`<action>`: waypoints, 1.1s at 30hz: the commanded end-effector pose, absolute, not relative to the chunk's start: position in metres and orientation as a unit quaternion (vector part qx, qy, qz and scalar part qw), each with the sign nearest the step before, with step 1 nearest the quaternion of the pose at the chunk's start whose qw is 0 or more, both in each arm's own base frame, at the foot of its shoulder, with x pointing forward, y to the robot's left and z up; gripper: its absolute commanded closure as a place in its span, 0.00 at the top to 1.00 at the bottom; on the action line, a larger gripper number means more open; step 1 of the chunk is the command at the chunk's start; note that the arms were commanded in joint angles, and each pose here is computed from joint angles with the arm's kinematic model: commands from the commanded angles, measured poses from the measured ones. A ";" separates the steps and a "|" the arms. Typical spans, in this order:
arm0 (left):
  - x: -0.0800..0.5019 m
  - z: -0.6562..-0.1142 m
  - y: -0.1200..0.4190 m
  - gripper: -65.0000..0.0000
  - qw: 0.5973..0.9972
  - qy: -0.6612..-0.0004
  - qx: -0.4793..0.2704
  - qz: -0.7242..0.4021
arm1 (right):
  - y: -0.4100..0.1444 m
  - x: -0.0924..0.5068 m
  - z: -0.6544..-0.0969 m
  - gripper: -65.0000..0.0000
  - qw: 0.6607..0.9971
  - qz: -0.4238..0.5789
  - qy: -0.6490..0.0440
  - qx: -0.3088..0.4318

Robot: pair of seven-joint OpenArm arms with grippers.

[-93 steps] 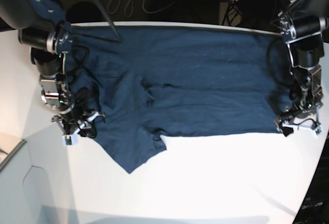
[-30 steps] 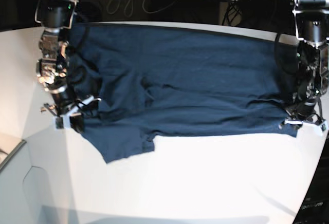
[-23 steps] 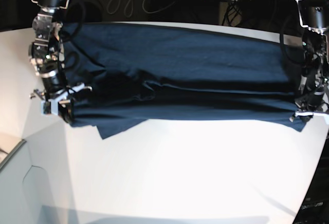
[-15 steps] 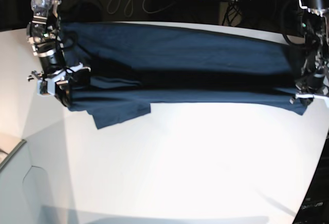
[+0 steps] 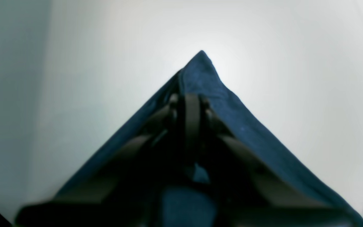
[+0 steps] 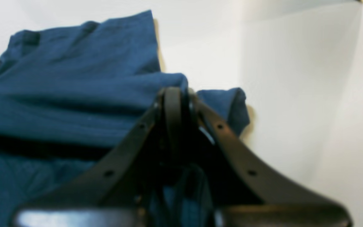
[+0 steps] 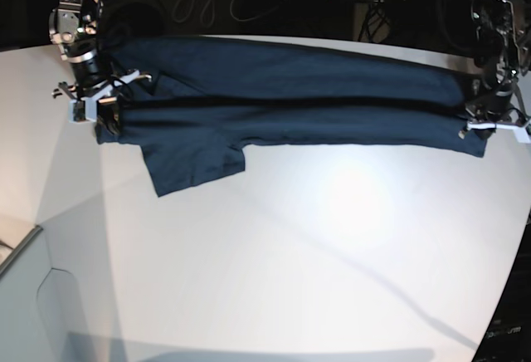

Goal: Layout the t-shirt on the table in an organized manner, then fold the t-shirt properly
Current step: 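Grasp the shirt's side edges with both grippers and fold them lengthwise over, then regrasp the folded edge with the right gripper and pull it taut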

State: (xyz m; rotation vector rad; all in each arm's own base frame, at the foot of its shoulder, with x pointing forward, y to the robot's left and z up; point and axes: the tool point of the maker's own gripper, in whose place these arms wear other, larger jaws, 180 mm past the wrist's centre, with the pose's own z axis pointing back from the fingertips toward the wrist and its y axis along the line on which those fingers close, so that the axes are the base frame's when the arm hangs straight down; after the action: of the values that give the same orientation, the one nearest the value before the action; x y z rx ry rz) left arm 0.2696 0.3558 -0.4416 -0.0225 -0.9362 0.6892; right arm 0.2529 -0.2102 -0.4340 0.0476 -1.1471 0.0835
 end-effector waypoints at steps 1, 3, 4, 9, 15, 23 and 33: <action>0.276 -0.430 0.362 0.15 0.833 -0.451 -0.011 0.320 | -0.214 0.254 -0.427 0.00 0.832 0.042 -0.553 0.017; 0.275 -0.434 0.356 0.28 0.843 -0.433 -0.020 0.317 | -0.214 0.250 -0.432 0.00 0.841 0.044 -0.539 0.017; 0.273 -0.435 0.355 0.35 0.848 -0.425 -0.023 0.316 | -0.211 0.249 -0.435 0.01 0.846 0.047 -0.531 0.020; 0.280 -0.417 0.359 0.56 0.841 -0.442 -0.025 0.312 | -0.213 0.248 -0.432 0.25 0.845 0.049 -0.532 0.016; 0.283 -0.367 0.384 0.56 0.798 -0.505 -0.010 0.329 | -0.207 0.248 -0.401 0.36 0.825 0.067 -0.561 0.010; 0.307 -0.363 0.395 0.56 0.791 -0.513 0.004 0.332 | -0.195 0.249 -0.393 0.36 0.818 0.062 -0.571 0.017; 0.335 -0.407 0.386 0.56 0.844 -0.455 0.055 0.279 | -0.196 0.249 -0.394 0.36 0.819 0.062 -0.569 0.016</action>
State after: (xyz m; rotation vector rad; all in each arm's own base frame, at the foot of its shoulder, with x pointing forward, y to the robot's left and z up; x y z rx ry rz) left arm 0.3229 0.3758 -0.4265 0.1003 -0.9011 0.5989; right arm 0.2438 -0.1918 -0.4055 0.0436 -1.1668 0.1305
